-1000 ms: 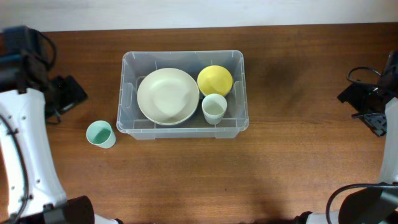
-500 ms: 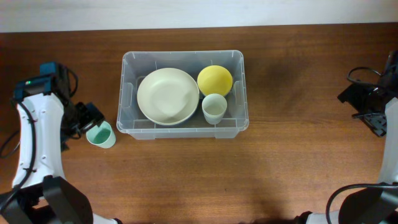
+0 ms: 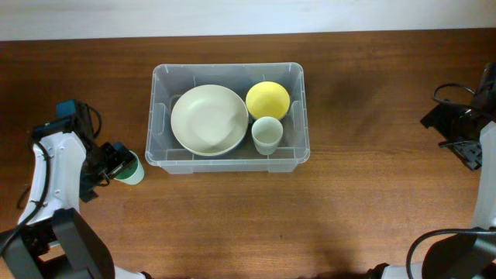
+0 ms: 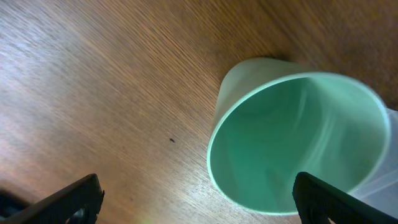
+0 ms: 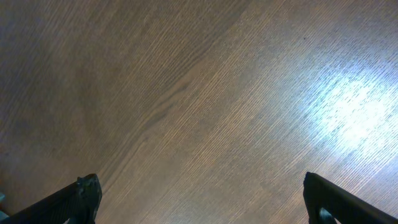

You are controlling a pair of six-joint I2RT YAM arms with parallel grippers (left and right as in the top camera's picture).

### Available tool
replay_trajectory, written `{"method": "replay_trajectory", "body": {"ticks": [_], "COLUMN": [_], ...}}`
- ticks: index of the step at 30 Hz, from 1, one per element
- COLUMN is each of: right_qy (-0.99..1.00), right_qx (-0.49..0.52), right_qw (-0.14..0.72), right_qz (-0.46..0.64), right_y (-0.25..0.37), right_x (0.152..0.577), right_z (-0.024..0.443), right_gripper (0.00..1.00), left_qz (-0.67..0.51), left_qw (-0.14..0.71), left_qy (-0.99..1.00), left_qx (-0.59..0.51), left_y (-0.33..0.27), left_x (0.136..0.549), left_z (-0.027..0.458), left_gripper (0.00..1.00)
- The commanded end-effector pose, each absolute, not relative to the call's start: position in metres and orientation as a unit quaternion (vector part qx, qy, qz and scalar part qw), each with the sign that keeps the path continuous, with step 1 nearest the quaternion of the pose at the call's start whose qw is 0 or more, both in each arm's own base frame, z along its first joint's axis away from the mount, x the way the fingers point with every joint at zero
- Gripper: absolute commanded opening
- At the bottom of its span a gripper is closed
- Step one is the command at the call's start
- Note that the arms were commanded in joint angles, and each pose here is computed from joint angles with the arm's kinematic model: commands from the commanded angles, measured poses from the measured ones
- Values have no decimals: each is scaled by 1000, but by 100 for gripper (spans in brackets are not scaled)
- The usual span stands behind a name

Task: Pack container
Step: 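Grasp the mint green cup's rim with the left gripper and lift it, then carry the mint green cup right and lower it into the cream cup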

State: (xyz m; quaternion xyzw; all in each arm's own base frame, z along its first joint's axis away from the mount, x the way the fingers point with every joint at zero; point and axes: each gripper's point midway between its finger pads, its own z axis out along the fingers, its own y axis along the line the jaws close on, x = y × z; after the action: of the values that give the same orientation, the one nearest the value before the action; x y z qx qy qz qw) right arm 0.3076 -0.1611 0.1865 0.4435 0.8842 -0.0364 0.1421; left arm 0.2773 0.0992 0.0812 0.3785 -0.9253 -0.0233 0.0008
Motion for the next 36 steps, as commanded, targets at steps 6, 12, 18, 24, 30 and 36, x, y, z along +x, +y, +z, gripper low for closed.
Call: {"method": "replay_trajectory", "body": {"ticks": [6, 12, 18, 24, 30, 36], "right_qy": [883, 883, 883, 883, 883, 883], "right_qx": [446, 446, 446, 446, 446, 446], "right_qw": [139, 139, 139, 139, 139, 139], "right_qz": [-37, -37, -37, -37, -37, -37], "right_y": [-162, -162, -162, -162, -162, -162], "right_x": [307, 307, 307, 307, 307, 307], "right_z": [184, 184, 184, 184, 184, 184], "right_gripper": [99, 99, 99, 99, 99, 99], "left_qz": [-12, -11, -9, -8, 32, 132], "left_qw": [12, 10, -15, -96, -239, -397], "left_qy": [-928, -928, -915, -892, -858, -856], "left_qx": [373, 373, 402, 442, 453, 305], "left_y": [93, 93, 101, 145, 181, 115], "left_x": [270, 271, 281, 312, 359, 397], "left_z": [67, 67, 68, 98, 212, 350], "left_gripper": [84, 17, 1, 1, 1, 1]}}
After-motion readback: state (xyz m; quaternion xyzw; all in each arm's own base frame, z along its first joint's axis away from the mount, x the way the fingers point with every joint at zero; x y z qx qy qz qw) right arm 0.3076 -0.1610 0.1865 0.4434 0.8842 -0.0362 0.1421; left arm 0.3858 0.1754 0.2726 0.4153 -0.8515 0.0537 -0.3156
